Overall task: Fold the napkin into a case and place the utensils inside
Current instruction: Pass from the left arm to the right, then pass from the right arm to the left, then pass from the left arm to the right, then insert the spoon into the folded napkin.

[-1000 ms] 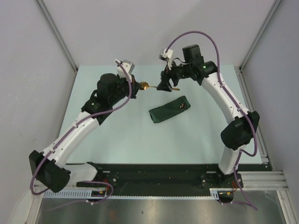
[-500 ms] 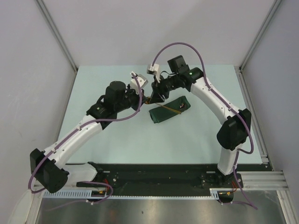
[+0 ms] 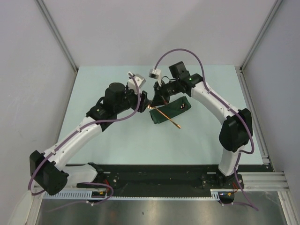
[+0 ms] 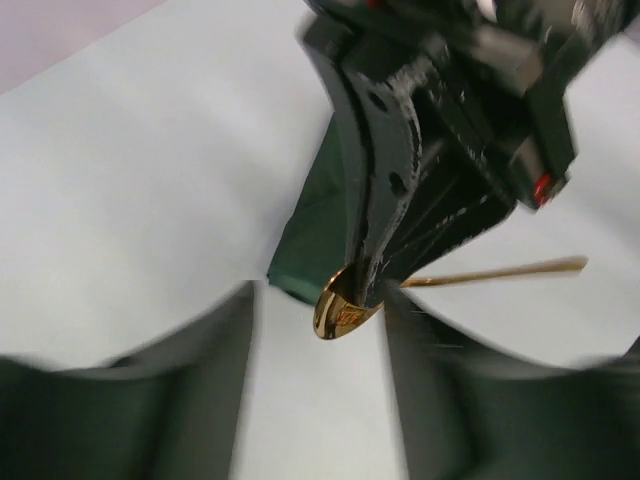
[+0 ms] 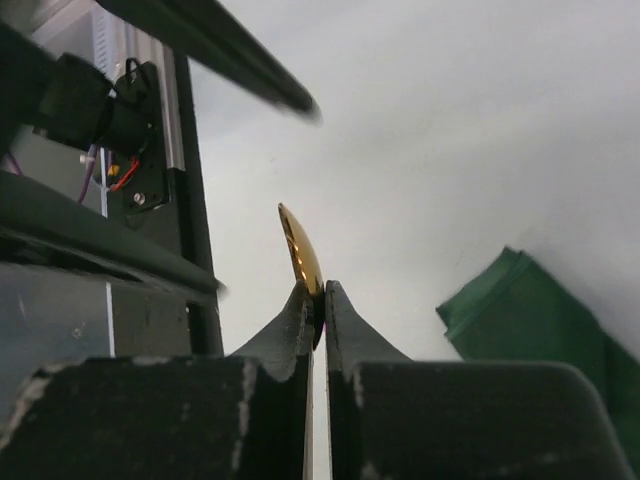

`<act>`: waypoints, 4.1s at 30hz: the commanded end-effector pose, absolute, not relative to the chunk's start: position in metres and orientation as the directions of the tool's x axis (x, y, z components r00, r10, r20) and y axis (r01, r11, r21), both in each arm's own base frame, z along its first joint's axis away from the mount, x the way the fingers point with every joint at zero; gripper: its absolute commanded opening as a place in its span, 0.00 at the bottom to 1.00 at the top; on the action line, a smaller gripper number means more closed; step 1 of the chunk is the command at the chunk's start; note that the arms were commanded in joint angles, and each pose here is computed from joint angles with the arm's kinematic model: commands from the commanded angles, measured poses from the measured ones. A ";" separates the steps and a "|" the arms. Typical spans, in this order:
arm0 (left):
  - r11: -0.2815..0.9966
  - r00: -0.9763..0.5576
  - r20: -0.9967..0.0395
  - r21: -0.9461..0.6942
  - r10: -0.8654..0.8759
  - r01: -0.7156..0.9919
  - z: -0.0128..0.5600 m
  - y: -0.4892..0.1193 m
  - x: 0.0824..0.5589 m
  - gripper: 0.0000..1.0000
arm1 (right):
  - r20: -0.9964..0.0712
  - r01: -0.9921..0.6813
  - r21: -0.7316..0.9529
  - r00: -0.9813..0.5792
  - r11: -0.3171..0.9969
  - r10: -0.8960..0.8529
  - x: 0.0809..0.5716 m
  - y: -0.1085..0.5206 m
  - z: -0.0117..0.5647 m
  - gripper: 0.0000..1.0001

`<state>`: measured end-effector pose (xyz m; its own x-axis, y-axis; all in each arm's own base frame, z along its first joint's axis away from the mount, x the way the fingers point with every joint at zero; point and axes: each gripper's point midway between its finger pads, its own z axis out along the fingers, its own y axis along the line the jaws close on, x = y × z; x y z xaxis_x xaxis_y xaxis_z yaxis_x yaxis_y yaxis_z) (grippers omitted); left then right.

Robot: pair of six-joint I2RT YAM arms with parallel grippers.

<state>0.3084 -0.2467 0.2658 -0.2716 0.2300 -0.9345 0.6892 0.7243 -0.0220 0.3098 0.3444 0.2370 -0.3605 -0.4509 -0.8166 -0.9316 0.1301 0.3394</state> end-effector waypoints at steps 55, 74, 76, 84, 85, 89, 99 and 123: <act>0.328 -0.778 -0.625 -0.723 0.064 0.608 0.199 -0.336 0.261 0.00 | -0.844 -0.566 0.537 -0.364 0.626 0.394 0.413 0.199 0.290 0.00; 0.642 -0.855 -0.462 -0.734 -0.234 0.221 0.146 -0.302 0.372 0.06 | -0.818 -0.103 0.573 -0.021 0.813 0.574 0.444 0.095 0.260 0.00; 0.669 -0.863 -0.442 -0.721 -0.243 0.181 0.127 -0.300 0.378 0.05 | -0.825 -0.063 0.566 -0.033 0.822 0.565 0.454 0.091 0.245 0.00; 0.731 -0.881 -0.397 -0.676 -0.258 0.091 0.084 -0.281 0.397 0.00 | -0.805 -0.048 0.592 -0.075 0.805 0.588 0.485 0.083 0.212 0.00; 0.738 -0.882 -0.397 -0.669 -0.255 0.087 0.080 -0.279 0.397 0.00 | -0.795 -0.045 0.605 -0.084 0.795 0.601 0.487 0.081 0.207 0.00; 0.758 -0.883 -0.395 -0.648 -0.252 0.074 0.070 -0.273 0.397 0.00 | -0.771 -0.041 0.635 -0.097 0.772 0.629 0.492 0.076 0.194 0.00; 0.778 -0.895 -0.366 -0.627 -0.254 0.035 0.048 -0.268 0.397 0.00 | -0.748 -0.033 0.658 -0.136 0.752 0.649 0.500 0.080 0.174 0.00; 0.769 -0.898 -0.358 -0.638 -0.256 0.035 0.046 -0.270 0.395 0.00 | -0.727 -0.029 0.667 -0.244 0.745 0.641 0.495 0.108 0.136 0.00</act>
